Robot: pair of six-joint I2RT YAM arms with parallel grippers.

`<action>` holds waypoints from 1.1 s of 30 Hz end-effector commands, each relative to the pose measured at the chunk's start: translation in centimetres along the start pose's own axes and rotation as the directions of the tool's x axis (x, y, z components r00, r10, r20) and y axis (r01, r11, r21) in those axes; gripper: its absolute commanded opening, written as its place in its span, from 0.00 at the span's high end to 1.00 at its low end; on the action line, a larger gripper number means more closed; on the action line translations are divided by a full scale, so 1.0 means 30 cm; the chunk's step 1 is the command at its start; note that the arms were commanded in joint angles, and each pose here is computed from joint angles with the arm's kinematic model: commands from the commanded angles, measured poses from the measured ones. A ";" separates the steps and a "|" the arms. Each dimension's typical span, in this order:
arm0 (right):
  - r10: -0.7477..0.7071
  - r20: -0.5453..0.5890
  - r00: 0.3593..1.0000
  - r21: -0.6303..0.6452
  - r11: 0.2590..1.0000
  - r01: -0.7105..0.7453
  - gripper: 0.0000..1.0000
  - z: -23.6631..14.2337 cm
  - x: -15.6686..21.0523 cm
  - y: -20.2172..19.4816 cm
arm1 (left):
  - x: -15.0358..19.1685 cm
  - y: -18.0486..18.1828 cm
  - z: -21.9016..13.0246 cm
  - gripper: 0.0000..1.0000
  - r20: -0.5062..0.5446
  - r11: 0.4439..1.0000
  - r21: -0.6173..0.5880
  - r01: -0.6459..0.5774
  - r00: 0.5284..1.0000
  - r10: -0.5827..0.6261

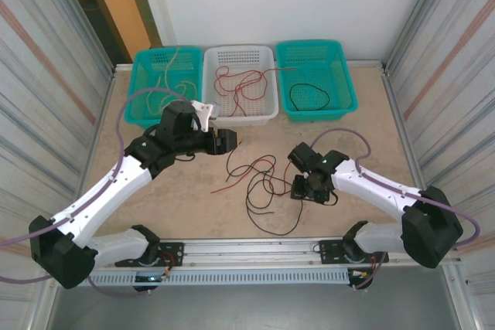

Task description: Untangle the cables

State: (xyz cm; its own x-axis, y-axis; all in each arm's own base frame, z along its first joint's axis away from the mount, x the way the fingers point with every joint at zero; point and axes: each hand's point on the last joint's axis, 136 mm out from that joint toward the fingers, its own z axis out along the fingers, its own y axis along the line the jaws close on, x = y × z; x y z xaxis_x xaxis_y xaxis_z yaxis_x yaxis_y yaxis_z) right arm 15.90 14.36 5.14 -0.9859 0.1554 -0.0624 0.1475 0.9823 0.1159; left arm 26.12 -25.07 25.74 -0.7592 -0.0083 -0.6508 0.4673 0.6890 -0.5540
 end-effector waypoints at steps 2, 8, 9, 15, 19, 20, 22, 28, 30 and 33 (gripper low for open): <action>0.058 -0.055 0.997 0.024 0.998 -0.057 0.62 0.071 0.013 0.011 | -0.037 -0.040 -0.016 0.38 0.036 0.999 0.039 -0.015 0.999 0.014; 0.037 -0.051 0.998 0.047 0.998 -0.034 0.78 0.111 -0.020 0.037 | -0.039 -0.036 -0.039 0.39 0.046 0.999 0.016 -0.044 0.998 0.043; 0.034 -0.048 0.998 0.045 0.998 -0.031 0.82 0.110 -0.024 0.040 | -0.039 -0.038 -0.041 0.39 0.046 0.999 0.018 -0.046 0.998 0.045; -0.094 0.130 0.987 -0.001 0.996 0.095 1.00 -0.080 -0.110 0.148 | -0.041 -0.041 -0.033 0.40 0.052 0.998 0.030 -0.051 0.997 0.049; -0.163 0.326 0.931 -0.087 0.976 0.201 1.00 -0.343 -0.187 0.277 | -0.075 -0.104 -0.042 0.39 0.079 0.990 0.109 -0.094 0.993 0.086; -0.171 0.365 0.915 -0.111 0.968 0.225 1.00 -0.402 -0.199 0.304 | -0.086 -0.122 -0.048 0.39 0.091 0.986 0.131 -0.107 0.991 0.095; -0.187 0.434 0.881 -0.154 0.948 0.278 1.00 -0.498 -0.211 0.350 | -0.100 -0.149 -0.055 0.39 0.110 0.979 0.161 -0.128 0.988 0.111; -0.207 0.587 0.782 -0.272 0.860 0.432 1.00 -0.723 -0.205 0.453 | -0.108 -0.230 -0.061 0.35 0.137 0.952 0.240 -0.191 0.977 0.161; -0.200 0.612 0.766 -0.300 0.837 0.458 1.00 -0.770 -0.201 0.468 | -0.105 -0.268 -0.060 0.30 0.144 0.936 0.271 -0.224 0.971 0.191; -0.192 0.643 0.741 -0.346 0.791 0.505 1.00 -0.839 -0.184 0.493 | -0.081 -0.312 -0.033 0.26 0.130 0.917 0.276 -0.289 0.956 0.263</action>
State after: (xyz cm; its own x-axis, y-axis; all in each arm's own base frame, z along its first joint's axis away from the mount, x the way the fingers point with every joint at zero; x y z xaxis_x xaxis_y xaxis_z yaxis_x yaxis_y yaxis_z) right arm 22.05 24.69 28.93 -0.7628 0.0047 -0.6467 -0.3161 0.8697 0.3792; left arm 23.82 -29.27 30.79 -0.6323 0.0510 -0.7731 0.6879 0.4961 -0.5298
